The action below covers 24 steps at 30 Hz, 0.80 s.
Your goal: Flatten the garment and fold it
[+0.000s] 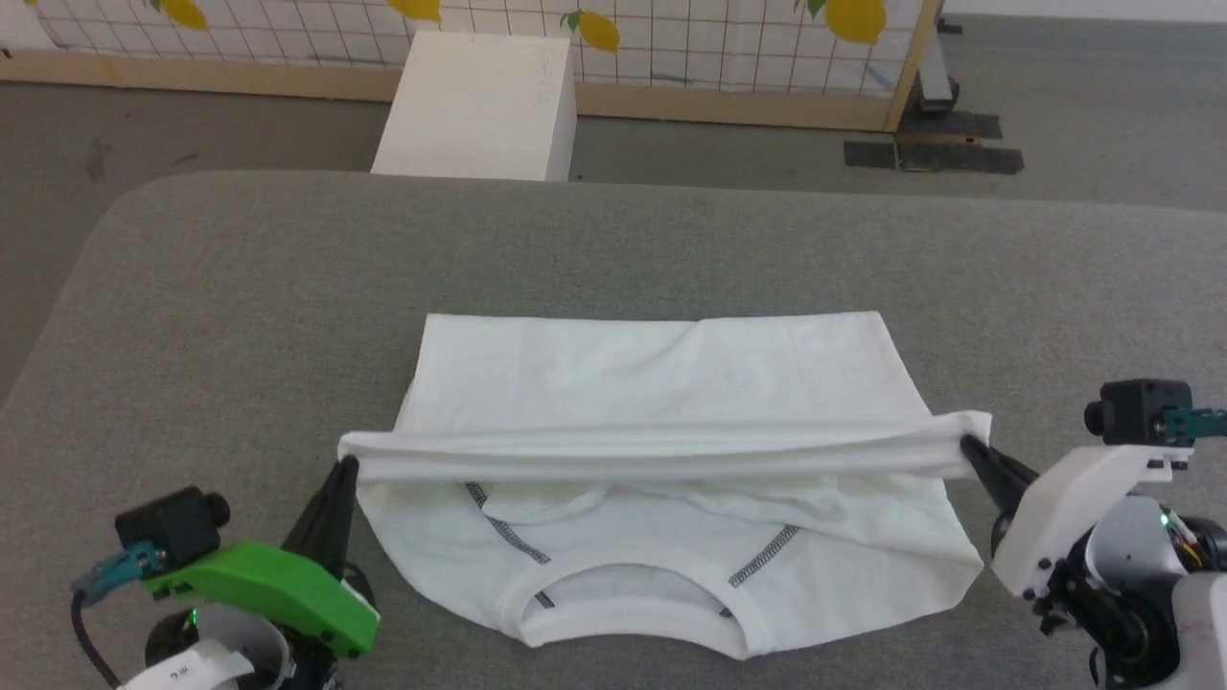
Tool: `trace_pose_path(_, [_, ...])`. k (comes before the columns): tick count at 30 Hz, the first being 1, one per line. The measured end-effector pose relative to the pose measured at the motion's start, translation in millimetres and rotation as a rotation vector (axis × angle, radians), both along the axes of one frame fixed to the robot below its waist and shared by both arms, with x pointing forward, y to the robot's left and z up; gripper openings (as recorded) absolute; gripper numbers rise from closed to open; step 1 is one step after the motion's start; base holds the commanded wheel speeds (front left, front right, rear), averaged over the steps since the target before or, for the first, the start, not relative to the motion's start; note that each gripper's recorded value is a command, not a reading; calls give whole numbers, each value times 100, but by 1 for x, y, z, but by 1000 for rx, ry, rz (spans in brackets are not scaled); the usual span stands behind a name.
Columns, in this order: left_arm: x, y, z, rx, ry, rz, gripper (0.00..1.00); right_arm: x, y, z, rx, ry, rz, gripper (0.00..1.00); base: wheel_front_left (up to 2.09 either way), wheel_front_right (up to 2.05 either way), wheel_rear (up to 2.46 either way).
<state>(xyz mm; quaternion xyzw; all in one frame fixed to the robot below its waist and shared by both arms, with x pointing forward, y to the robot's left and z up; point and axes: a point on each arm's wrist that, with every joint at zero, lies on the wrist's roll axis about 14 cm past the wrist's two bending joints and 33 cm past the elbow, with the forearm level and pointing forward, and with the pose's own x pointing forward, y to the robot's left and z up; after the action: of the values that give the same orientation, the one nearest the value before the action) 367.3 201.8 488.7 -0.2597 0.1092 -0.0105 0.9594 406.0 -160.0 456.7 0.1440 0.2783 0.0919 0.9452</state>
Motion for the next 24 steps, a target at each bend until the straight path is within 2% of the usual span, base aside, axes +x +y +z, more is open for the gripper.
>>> trace_pose_path(8, [-36, -7, -49, -18, 192, 2, 0, -34, -9, -32, -21, 108, -30, 0, 0, 0, 0])
trace_pose_path(16, [-55, -7, -96, -13, 356, 9, 0, -67, -4, -76, -83, 272, 9, 0, 0, 0, 0])
trace_pose_path(17, [-55, -6, -98, -15, 363, 17, 5, -68, -4, -77, -85, 274, 11, 0, 0, 0, 0])
trace_pose_path(18, [-55, -3, -100, -13, 366, 28, 38, -68, -3, -76, -83, 272, 13, 47, 0, 0, 0])
trace_pose_path(19, [-55, -1, -101, -5, 374, 33, 99, -68, -2, -74, -80, 265, 15, 100, 0, 0, 0])
trace_pose_path(24, [-54, 24, -96, 33, 381, 115, 100, -67, -4, -56, -55, 207, 1, 100, 0, 0, 0])
